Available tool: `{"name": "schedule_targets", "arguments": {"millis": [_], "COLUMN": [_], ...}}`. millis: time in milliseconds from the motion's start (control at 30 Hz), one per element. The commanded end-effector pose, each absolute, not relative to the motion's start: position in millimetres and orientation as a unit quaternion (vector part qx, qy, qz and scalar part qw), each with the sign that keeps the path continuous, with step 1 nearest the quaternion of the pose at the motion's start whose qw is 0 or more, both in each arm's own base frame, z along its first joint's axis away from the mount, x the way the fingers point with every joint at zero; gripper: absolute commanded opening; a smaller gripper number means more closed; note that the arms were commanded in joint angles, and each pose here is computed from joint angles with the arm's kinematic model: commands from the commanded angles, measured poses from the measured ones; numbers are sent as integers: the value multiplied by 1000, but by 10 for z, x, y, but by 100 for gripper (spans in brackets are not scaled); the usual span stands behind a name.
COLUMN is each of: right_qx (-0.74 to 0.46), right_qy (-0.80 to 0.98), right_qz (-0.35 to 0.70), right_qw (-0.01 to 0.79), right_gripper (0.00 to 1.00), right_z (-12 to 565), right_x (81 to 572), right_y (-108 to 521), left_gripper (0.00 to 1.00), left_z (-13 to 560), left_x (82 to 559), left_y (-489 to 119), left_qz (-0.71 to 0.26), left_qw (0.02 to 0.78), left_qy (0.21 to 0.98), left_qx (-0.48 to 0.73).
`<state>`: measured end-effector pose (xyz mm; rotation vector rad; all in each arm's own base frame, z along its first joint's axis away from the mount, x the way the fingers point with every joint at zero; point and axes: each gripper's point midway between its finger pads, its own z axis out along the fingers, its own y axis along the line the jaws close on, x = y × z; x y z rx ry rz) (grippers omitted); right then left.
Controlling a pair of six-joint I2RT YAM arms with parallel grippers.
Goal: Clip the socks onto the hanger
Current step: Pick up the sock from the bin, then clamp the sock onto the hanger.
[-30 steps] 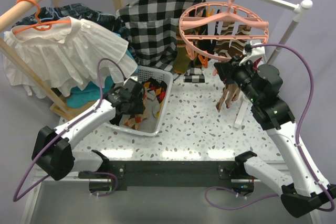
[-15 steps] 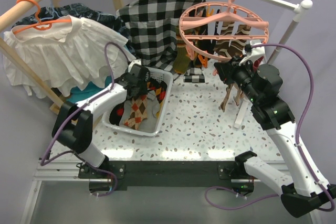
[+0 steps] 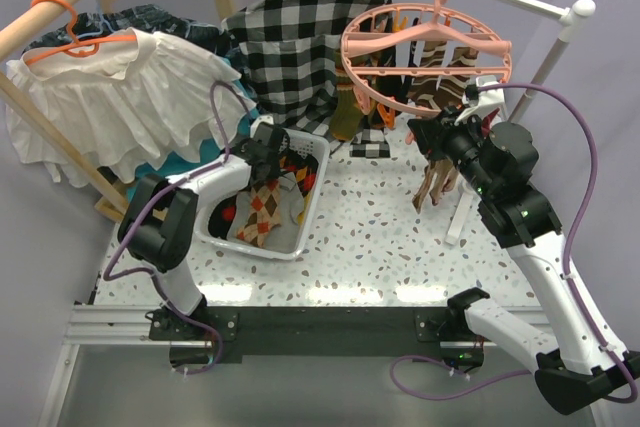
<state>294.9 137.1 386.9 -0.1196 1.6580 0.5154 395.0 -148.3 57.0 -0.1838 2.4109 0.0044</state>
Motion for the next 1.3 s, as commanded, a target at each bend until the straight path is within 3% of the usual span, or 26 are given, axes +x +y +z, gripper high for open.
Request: {"name": "schedule_targets", "arguments": {"millis": [0,333,800,1067,1267], "right_qx": [-59,-60,-61,-59,-56], "right_qy": [714,714,710,707,705], "right_qz": [222,224,227,238,238], "right_qw": [662,661,664,664,666], "right_gripper": [9,10,9,9,9], "right_z": [4000,4008,4058,4093,4126], "right_x": [2958,2964,2951,2950,2948], "right_y": [1367,1376,1383,1412,1399], "left_gripper": [0,0,0,0,0], "left_z": [777,1224,2924,4067,4587], "left_x": [4022,4001,3755,3286,2746], "left_y": [-1512,-1578,-1602,-2165,-2884], "left_qz": [-27,-64,-157,-270,-365], "left_qw": [388,428,599,711,730], "left_qy": [918,900,785,640,539], "left_qx": [-74,-60,-17,110,208]}}
